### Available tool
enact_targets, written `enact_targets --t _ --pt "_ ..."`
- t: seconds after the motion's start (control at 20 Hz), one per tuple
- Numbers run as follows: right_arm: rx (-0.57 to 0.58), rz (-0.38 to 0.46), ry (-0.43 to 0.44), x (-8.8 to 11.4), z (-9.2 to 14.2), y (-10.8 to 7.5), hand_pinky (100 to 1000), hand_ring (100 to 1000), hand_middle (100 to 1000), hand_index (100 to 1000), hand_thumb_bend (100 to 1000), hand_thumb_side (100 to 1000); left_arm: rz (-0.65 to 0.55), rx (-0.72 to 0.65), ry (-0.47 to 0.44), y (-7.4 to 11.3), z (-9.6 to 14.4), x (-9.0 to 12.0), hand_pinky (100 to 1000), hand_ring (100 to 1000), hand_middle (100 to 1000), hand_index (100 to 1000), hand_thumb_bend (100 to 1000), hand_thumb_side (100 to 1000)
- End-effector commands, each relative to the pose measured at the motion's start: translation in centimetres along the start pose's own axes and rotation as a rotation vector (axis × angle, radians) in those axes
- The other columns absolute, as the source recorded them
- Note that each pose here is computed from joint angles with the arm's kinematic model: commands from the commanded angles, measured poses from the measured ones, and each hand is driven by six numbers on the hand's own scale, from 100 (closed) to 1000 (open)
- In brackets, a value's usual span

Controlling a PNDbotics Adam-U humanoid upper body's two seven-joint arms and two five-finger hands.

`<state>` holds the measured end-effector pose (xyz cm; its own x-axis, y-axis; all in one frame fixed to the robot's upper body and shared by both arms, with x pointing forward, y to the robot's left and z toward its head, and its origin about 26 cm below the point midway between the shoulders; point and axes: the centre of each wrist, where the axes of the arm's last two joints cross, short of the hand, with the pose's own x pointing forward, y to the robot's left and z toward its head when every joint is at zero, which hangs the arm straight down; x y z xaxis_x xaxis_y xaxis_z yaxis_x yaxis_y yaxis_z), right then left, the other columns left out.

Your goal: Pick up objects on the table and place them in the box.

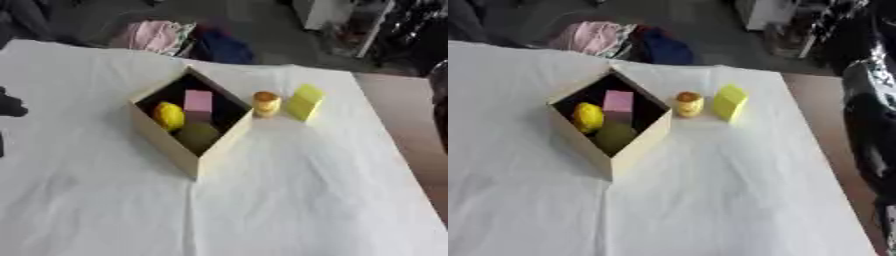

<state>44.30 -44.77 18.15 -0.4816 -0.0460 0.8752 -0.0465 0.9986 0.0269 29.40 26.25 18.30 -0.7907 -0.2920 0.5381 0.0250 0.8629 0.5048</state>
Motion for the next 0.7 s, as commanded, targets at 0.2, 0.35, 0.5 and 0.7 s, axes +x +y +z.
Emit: enact_targets --t 0.2,0.35,0.5,0.7 --pt "0.074 0.353 0.149 -3.1 2.8 -2.3 672 704 762 878 100 608 -0.002 -0.027 -0.013 -0.2 -0.2 0.4 775 676 652 821 100 544" --pt "0.176 0.540 0.182 -4.1 3.4 -2.2 749 776 815 916 100 565 -0.001 -0.033 -0.011 -0.4 -0.2 0.4 774 675 651 821 100 541" --pt "0.239 0.692 0.185 -4.1 3.1 -1.9 798 815 851 942 100 497 0.000 -0.036 -0.011 -0.5 -0.2 0.4 774 674 650 822 100 539" --pt "0.280 0.844 0.172 -4.2 2.4 -0.8 848 860 883 959 100 534 0.000 -0.044 -0.016 -0.7 -0.3 0.4 773 673 647 824 100 537"
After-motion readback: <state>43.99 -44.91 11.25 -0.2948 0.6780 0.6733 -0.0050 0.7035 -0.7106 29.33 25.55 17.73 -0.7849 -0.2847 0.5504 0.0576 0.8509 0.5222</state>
